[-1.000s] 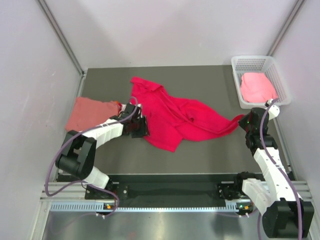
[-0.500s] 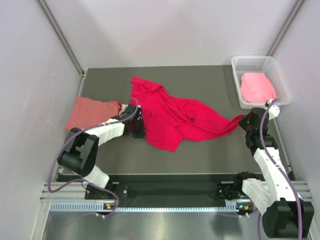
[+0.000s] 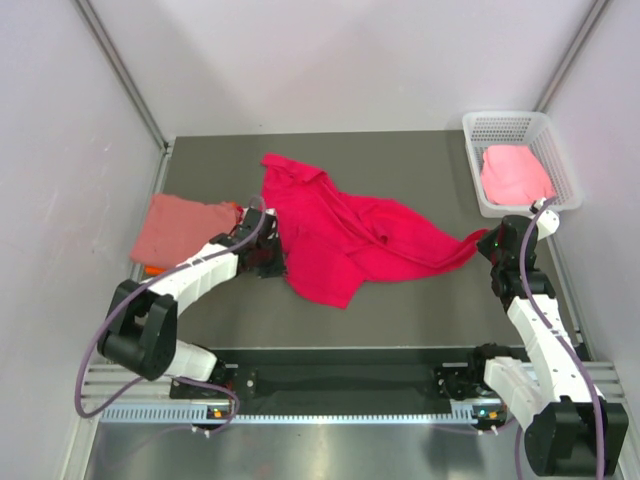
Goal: Fold and stack the t-shirts
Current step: Flatten the tshirt out
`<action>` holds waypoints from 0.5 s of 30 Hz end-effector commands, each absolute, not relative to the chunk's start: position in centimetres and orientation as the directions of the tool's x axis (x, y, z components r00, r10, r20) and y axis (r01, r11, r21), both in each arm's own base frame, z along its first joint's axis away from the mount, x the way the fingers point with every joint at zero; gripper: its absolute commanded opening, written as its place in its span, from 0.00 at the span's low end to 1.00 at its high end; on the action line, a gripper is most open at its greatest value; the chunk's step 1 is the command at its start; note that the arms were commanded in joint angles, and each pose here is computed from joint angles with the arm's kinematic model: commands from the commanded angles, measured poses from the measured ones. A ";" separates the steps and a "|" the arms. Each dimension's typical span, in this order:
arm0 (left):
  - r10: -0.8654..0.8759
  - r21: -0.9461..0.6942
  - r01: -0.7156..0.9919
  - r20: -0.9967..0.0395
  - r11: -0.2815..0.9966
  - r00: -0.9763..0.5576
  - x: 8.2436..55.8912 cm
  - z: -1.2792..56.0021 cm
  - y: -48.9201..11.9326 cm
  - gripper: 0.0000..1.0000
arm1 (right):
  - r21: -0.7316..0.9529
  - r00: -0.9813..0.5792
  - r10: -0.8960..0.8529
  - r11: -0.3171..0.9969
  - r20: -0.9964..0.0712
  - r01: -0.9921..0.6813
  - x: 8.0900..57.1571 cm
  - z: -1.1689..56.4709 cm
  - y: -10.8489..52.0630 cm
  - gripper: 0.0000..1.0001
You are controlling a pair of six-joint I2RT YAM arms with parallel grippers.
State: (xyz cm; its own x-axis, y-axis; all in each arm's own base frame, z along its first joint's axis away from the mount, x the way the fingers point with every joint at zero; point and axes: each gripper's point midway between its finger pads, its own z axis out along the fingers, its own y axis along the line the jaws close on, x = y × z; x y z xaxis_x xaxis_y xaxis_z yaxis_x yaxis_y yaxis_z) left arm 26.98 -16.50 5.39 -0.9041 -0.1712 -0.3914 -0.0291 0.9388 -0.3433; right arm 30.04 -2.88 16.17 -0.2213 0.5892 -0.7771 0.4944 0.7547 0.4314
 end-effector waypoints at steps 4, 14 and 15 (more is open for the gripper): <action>-0.185 -0.391 -0.015 -0.399 0.920 -0.898 25.6 8.4 -16.7 0.00 | 0.444 -0.181 0.579 0.759 -0.795 0.476 30.3 17.5 -3.2 0.00; -0.241 -0.526 -0.007 -0.378 0.850 -0.894 28.9 10.9 -17.1 0.00 | 0.462 -0.270 0.586 0.789 -0.764 0.404 32.7 16.9 -1.2 0.00; -0.258 -0.519 -0.024 -0.384 0.855 -0.887 29.8 11.3 -16.6 0.00 | 0.465 -0.293 0.591 0.790 -0.752 0.400 33.2 16.3 -0.8 0.00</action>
